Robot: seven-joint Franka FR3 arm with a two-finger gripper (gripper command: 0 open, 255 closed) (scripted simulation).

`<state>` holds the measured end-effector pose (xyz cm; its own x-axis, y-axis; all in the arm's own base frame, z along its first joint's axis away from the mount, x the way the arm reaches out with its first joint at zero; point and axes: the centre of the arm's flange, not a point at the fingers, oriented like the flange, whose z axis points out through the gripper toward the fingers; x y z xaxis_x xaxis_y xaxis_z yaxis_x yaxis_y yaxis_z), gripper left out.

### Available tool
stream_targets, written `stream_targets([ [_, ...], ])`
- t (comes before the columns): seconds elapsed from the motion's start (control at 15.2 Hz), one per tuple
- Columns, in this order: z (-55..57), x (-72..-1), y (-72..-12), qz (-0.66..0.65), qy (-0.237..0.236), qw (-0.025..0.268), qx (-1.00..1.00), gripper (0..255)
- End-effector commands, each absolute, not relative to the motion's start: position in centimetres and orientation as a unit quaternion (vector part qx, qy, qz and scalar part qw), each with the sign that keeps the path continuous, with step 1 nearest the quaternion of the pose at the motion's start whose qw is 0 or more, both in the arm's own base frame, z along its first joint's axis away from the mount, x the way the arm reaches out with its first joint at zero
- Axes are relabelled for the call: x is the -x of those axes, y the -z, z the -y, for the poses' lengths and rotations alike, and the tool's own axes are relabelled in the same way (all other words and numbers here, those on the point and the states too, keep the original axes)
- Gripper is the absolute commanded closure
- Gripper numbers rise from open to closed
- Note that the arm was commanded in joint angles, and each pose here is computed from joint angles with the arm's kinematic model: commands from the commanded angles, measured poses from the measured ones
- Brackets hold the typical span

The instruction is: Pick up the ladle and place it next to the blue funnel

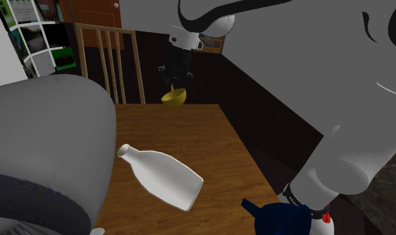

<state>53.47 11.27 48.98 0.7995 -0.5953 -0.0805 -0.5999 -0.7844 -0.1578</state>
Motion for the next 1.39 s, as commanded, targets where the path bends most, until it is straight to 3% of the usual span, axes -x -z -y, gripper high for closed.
stream_targets([
  [0.0, -11.2, -53.5, -50.1, -0.316, -0.013, 0.088, 0.944, 255],
  [0.59, -11.2, -53.5, -54.4, -0.316, -0.013, 0.088, 0.944, 255],
  [1.32, -21.4, -43.1, -54.4, -0.316, -0.013, 0.088, 0.944, 255],
])
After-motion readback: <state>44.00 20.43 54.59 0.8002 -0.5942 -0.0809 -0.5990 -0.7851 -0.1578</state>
